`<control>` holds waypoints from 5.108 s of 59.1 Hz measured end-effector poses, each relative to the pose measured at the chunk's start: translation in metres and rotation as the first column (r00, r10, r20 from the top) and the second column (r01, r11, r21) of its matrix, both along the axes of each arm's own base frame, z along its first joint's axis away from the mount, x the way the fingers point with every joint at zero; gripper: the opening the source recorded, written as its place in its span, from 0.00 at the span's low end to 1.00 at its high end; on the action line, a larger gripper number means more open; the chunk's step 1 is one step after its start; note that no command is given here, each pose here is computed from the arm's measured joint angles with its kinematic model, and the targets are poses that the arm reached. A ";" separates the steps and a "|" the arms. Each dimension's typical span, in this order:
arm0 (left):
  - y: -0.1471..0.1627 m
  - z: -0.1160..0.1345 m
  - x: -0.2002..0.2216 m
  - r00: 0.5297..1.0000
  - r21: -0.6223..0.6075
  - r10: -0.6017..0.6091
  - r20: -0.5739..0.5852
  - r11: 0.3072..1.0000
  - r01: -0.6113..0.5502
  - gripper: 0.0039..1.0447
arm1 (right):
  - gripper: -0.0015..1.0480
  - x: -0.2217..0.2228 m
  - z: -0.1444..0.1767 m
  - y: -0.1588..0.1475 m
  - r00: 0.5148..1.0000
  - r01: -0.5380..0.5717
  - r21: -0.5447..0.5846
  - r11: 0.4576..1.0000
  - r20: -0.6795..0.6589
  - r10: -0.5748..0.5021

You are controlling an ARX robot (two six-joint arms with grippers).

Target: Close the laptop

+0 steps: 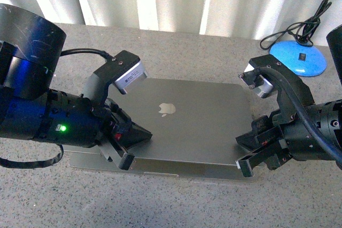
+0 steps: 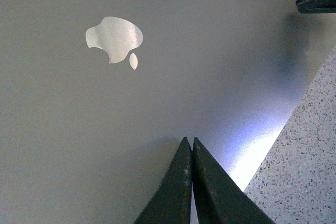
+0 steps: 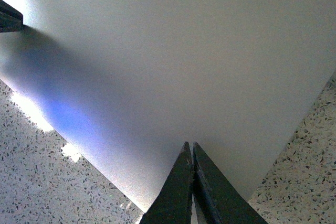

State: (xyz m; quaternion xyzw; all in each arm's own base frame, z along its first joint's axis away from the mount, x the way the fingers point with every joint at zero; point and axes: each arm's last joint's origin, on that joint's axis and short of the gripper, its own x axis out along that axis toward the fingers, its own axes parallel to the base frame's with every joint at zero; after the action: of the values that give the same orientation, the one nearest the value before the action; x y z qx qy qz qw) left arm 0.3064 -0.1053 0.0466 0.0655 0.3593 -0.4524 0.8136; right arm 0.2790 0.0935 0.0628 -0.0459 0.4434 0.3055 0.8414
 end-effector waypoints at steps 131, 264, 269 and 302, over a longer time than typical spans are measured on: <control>0.009 -0.032 0.004 0.997 -0.031 0.022 -0.074 0.999 -0.024 0.03 | 0.01 0.004 -0.029 0.003 0.995 0.020 -0.004 1.000 -0.094 -0.020; 0.106 0.124 -0.176 0.325 -0.444 0.787 0.525 0.578 -0.685 0.03 | 0.01 -0.145 0.109 -0.093 0.410 0.466 0.343 0.816 0.733 -0.542; 0.106 0.126 -0.181 0.321 -0.449 0.787 0.527 0.578 -0.681 0.03 | 0.01 -0.150 0.111 -0.093 0.405 0.464 0.347 0.815 0.735 -0.544; 0.106 0.126 -0.196 0.319 -0.451 0.787 0.528 0.578 -0.680 0.03 | 0.01 -0.167 0.112 -0.093 0.401 0.462 0.353 0.814 0.735 -0.546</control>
State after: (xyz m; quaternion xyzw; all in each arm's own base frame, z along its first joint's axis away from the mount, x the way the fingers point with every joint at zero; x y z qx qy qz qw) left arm 0.1106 0.0002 0.1730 -0.0031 -0.0112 0.0009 0.9999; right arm 0.1123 0.0002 0.1751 -0.0052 -0.0140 0.0011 0.9999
